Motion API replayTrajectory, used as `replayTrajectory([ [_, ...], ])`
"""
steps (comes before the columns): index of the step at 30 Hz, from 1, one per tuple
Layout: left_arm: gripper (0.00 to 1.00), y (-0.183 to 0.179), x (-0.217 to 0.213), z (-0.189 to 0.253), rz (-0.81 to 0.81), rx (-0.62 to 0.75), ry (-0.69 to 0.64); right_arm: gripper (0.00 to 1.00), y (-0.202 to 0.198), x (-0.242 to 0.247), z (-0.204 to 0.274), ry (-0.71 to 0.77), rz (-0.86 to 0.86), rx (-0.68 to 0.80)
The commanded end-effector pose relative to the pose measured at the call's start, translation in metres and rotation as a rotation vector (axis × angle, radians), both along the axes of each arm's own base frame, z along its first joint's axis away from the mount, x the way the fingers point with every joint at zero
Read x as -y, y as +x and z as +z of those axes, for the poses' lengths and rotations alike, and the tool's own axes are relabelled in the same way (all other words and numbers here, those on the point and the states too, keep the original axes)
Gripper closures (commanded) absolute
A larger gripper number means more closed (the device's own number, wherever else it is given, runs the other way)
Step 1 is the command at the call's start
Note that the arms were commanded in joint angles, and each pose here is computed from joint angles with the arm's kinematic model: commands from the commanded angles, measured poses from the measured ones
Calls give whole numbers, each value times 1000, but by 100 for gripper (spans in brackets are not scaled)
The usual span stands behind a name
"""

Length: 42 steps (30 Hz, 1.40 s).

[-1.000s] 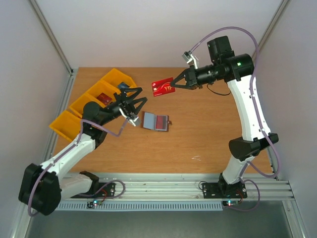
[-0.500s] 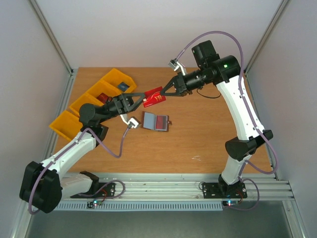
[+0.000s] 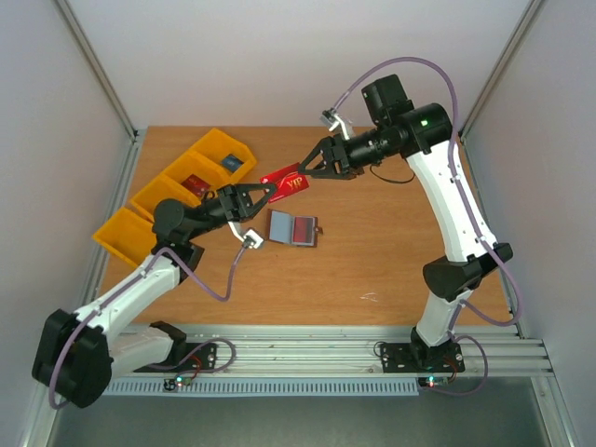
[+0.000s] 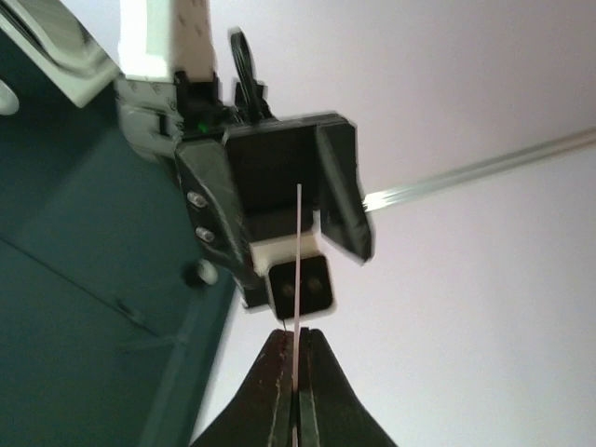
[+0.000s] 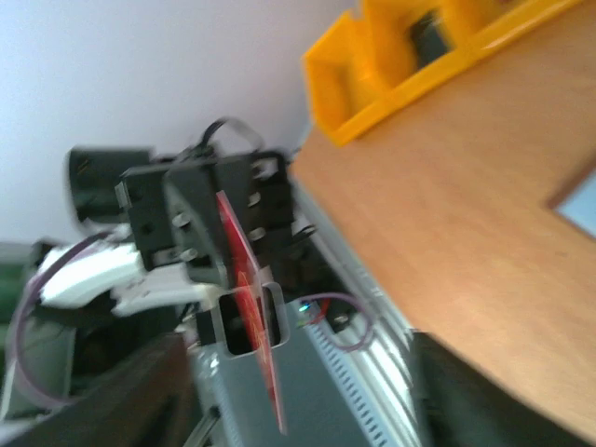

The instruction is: Take the credit cards out of the card holder

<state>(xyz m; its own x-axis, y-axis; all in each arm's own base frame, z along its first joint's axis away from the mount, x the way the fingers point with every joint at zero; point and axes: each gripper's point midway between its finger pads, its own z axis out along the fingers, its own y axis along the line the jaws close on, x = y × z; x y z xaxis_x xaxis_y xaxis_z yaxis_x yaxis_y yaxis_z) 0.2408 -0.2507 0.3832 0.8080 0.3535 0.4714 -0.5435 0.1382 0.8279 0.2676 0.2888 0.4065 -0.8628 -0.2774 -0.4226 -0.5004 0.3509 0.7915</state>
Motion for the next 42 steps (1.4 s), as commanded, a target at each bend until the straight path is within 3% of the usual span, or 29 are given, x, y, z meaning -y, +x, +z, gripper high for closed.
replayTrajectory([
  [1,100,22,-15,-19,199,-316,-45,10,42,45,-20,-177,-232,59],
  [2,100,31,-24,-32,298,-459,-21,3,52,62,-26,-239,-309,79],
  [4,100,43,-48,-62,488,-782,55,2,70,94,-41,-379,-449,128],
  [6,100,67,-77,-99,741,-1074,34,1,83,121,-49,-495,-560,193],
  [11,100,109,-135,-154,1190,-1327,12,1,98,148,-50,-607,-663,325],
  [14,100,130,-164,-172,1374,-1388,-16,1,106,155,-55,-652,-666,375],
  [20,100,205,-229,-166,1697,-1304,-145,2,131,161,-74,-712,-639,399],
  [25,100,256,-230,-167,1785,-1330,-271,1,157,169,-85,-719,-647,378],
  [29,100,269,-242,-192,1915,-1368,-268,2,167,183,-92,-736,-667,352],
  [32,100,268,-259,-191,1996,-1395,-368,2,167,197,-98,-756,-683,325],
  [35,100,263,-259,-191,1988,-1441,-445,1,166,204,-102,-752,-686,301],
  [42,100,287,-253,-224,1978,-1478,-446,2,170,202,-106,-749,-665,290],
])
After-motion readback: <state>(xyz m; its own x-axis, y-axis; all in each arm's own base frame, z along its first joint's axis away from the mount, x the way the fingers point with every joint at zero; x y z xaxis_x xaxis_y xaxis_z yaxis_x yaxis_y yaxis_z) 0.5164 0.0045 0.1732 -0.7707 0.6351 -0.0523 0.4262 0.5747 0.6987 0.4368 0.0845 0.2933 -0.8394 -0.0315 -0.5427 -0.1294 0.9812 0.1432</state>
